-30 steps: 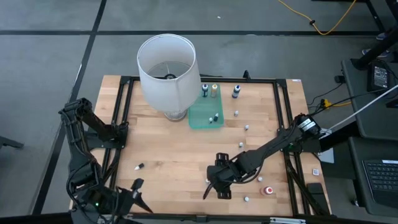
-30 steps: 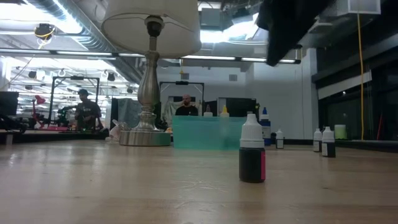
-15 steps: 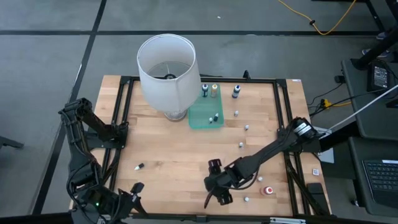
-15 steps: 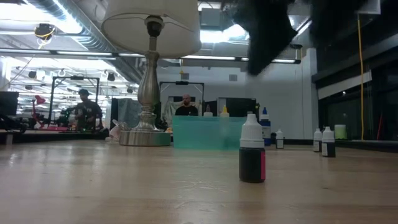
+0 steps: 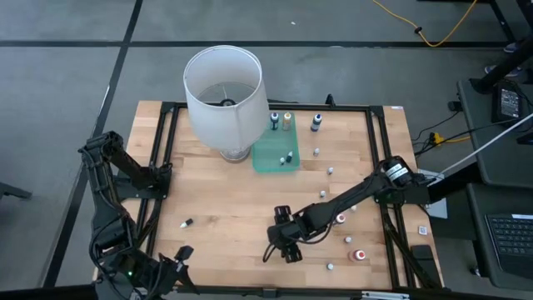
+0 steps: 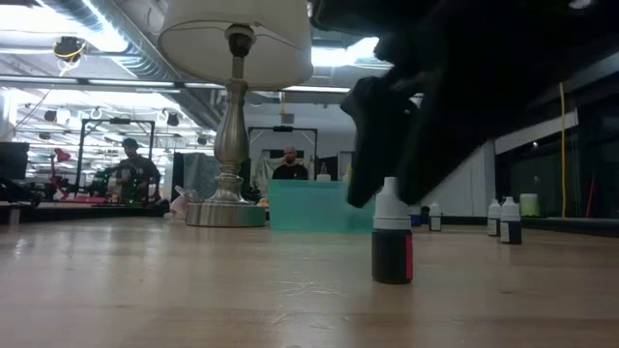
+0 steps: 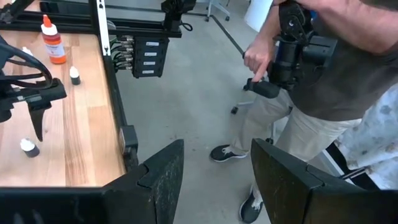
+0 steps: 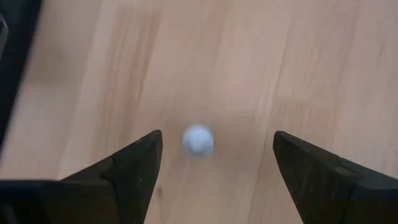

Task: Pick & Place food coloring
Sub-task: Put the top left small red food coloring bottle into the green bin, then put the top small green food coloring bottle into the green bin

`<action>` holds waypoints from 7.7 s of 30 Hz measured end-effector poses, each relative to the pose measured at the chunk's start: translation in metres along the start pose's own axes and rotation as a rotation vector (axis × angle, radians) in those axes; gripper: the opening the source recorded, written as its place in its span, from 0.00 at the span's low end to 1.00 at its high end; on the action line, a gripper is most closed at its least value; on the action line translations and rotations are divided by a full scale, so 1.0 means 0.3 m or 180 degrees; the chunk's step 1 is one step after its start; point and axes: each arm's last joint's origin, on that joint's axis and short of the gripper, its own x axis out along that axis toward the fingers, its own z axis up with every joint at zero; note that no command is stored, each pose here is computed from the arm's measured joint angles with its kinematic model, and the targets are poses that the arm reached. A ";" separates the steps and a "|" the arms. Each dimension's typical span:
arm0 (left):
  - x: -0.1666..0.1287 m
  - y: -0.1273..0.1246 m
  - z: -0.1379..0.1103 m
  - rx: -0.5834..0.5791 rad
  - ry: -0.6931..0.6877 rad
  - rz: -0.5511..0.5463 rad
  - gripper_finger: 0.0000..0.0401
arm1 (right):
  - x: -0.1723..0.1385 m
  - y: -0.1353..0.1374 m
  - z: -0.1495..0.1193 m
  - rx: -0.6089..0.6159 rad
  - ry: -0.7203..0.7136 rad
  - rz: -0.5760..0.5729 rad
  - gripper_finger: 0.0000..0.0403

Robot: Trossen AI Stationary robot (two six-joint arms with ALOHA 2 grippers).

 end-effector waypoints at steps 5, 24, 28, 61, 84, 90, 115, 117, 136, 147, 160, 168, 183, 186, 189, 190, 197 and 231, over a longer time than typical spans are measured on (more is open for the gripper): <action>0.000 0.000 0.000 0.0001 0.0002 -0.0001 0.45 | 0.010 0.005 0.004 -0.0010 -0.0041 0.0064 0.71; 0.000 0.000 0.000 0.0001 0.0002 -0.0001 0.45 | 0.022 0.014 -0.003 -0.0028 0.0006 0.0131 0.30; 0.000 0.000 0.000 0.0001 0.0002 -0.0001 0.45 | 0.022 0.013 -0.002 -0.0016 0.0000 0.0101 0.21; 0.000 0.000 0.000 0.0000 0.0002 -0.0002 0.45 | -0.454 -0.475 -0.056 0.0890 -0.0160 -0.0954 0.15; 0.000 0.000 0.000 0.0000 0.0001 -0.0001 0.45 | -0.522 -0.957 -0.211 0.1580 -0.0447 -0.1469 0.16; 0.000 0.000 0.000 0.0000 0.0001 -0.0002 0.45 | -0.473 -1.006 -0.283 0.1499 -0.0536 -0.1449 0.15; -0.001 0.000 0.000 0.0001 0.0003 -0.0003 0.45 | -0.199 -0.997 -0.316 0.0947 -0.0100 -0.0807 0.16; -0.001 0.000 0.000 0.0001 0.0002 -0.0003 0.45 | -0.186 -0.996 -0.314 0.0938 -0.0091 -0.0797 0.16; -0.001 0.000 0.000 0.0000 0.0002 -0.0004 0.45 | -0.241 -0.988 -0.290 0.1040 -0.0047 -0.0771 0.43; -0.001 0.000 0.000 0.0000 0.0002 -0.0004 0.45 | -0.326 -0.971 -0.245 0.1116 -0.0090 -0.0800 0.47; -0.001 0.000 0.000 0.0000 0.0002 -0.0004 0.45 | -0.547 -0.795 -0.173 0.1255 -0.0708 -0.0746 0.52; -0.001 0.000 0.000 0.0000 0.0001 -0.0004 0.45 | -0.560 -0.651 -0.156 0.1364 -0.0574 -0.0436 0.76; -0.001 0.000 0.000 0.0000 0.0002 -0.0004 0.45 | -0.500 -0.376 -0.093 0.0885 -0.0561 0.0071 0.89; -0.001 0.000 0.000 0.0000 0.0001 -0.0003 0.45 | -0.492 -0.341 -0.094 0.0851 -0.0517 0.0071 0.88; -0.001 0.000 0.000 0.0000 0.0002 -0.0002 0.45 | -0.484 -0.310 -0.092 0.0856 -0.0495 0.0121 0.88; -0.001 0.000 0.000 -0.0001 0.0001 -0.0003 0.45 | -0.480 -0.299 -0.094 0.0874 -0.0466 0.0134 0.88; -0.001 0.000 0.000 0.0000 0.0001 -0.0003 0.45 | -0.445 -0.212 -0.083 0.1104 -0.0463 0.0312 0.88; -0.001 0.000 0.000 0.0000 0.0002 -0.0003 0.45 | -0.443 -0.154 -0.062 0.1112 -0.0628 0.0591 0.88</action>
